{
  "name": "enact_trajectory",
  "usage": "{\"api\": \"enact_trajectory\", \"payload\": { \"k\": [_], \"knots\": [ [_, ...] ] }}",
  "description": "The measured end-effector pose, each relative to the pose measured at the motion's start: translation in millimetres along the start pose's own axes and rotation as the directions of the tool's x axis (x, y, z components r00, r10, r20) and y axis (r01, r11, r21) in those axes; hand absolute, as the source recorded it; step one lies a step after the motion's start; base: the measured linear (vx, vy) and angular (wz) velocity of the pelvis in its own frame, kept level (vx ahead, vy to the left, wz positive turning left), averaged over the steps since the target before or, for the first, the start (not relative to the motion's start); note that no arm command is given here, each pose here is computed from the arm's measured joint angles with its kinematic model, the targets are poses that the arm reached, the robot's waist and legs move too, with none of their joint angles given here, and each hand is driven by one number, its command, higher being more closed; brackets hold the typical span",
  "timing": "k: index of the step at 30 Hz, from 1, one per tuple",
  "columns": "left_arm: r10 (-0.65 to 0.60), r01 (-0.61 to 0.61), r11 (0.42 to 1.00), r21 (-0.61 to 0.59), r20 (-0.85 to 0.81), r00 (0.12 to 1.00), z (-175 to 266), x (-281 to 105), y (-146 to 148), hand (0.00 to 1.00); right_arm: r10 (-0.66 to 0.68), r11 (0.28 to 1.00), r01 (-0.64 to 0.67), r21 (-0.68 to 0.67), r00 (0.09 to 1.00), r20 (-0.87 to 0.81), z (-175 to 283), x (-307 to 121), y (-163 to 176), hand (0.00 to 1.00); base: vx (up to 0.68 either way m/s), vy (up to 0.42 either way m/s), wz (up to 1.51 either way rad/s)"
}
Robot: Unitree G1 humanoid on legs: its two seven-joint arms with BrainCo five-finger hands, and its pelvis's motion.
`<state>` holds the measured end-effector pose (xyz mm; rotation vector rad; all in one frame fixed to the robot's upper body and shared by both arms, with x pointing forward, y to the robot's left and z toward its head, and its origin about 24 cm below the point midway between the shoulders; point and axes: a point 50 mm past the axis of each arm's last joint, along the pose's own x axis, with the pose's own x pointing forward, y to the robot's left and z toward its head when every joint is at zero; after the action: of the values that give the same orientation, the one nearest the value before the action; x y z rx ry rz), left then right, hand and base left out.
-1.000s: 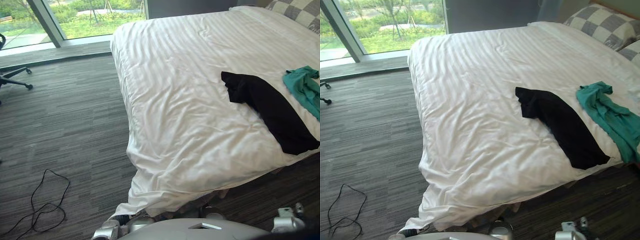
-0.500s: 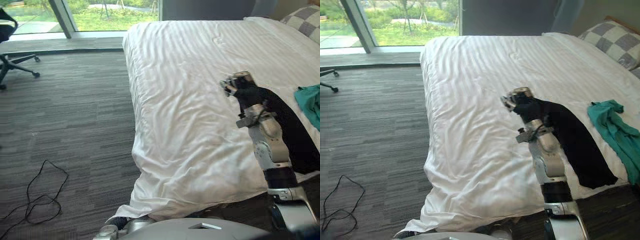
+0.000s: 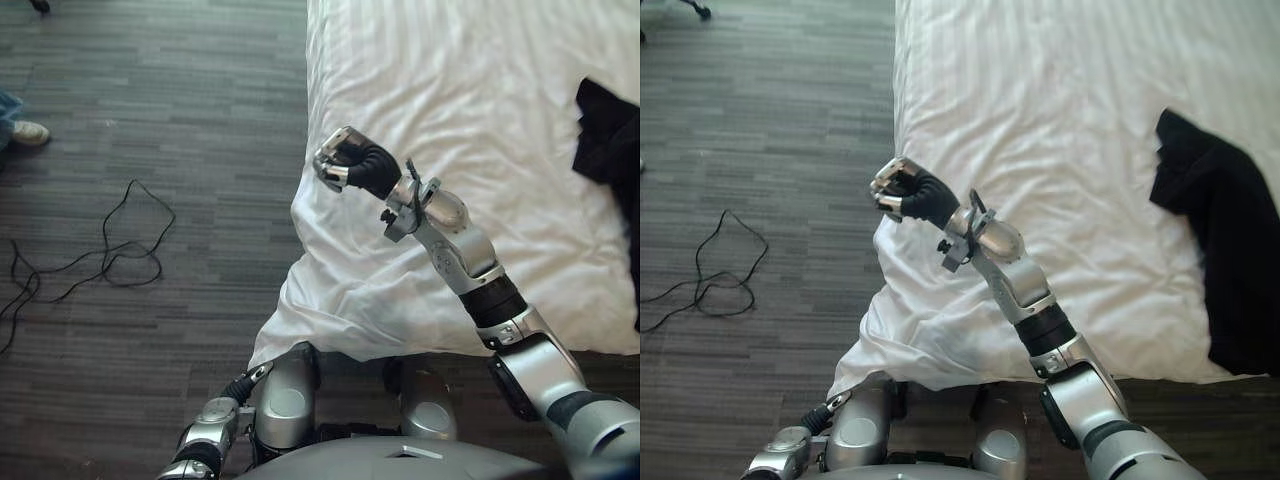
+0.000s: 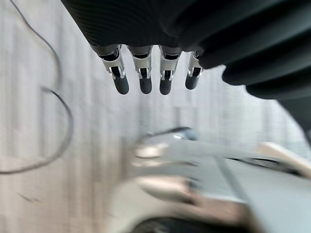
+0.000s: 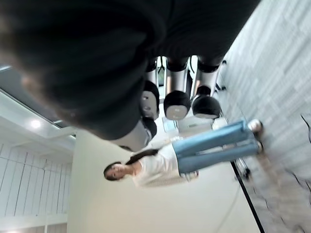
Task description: Tidy the bed and pick cloth on bed and put in laundry
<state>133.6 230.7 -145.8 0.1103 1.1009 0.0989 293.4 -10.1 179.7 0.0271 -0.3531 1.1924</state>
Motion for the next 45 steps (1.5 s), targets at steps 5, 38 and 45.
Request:
{"api": "enact_trajectory", "payload": {
  "k": [5,38,45],
  "knots": [
    [-0.023,0.019,0.998,0.059,0.054,0.998,23.0,3.3,-3.6,0.00,0.090,0.992,-0.081,0.095,0.992,-0.092,-23.5,4.7,26.1,1.00,-0.01,-0.048,0.16],
    [-0.027,-0.001,0.985,0.173,0.161,0.987,63.9,6.2,-21.7,0.00,0.383,0.750,-0.120,0.650,0.881,-0.280,-158.1,-79.6,106.0,1.00,0.06,0.003,-0.01],
    [-0.010,0.002,0.983,0.183,0.045,0.999,28.3,5.4,-18.0,0.00,0.366,0.689,-0.326,0.647,0.927,0.078,-101.2,-34.2,123.8,1.00,0.05,-0.017,-0.07]
  ]
}}
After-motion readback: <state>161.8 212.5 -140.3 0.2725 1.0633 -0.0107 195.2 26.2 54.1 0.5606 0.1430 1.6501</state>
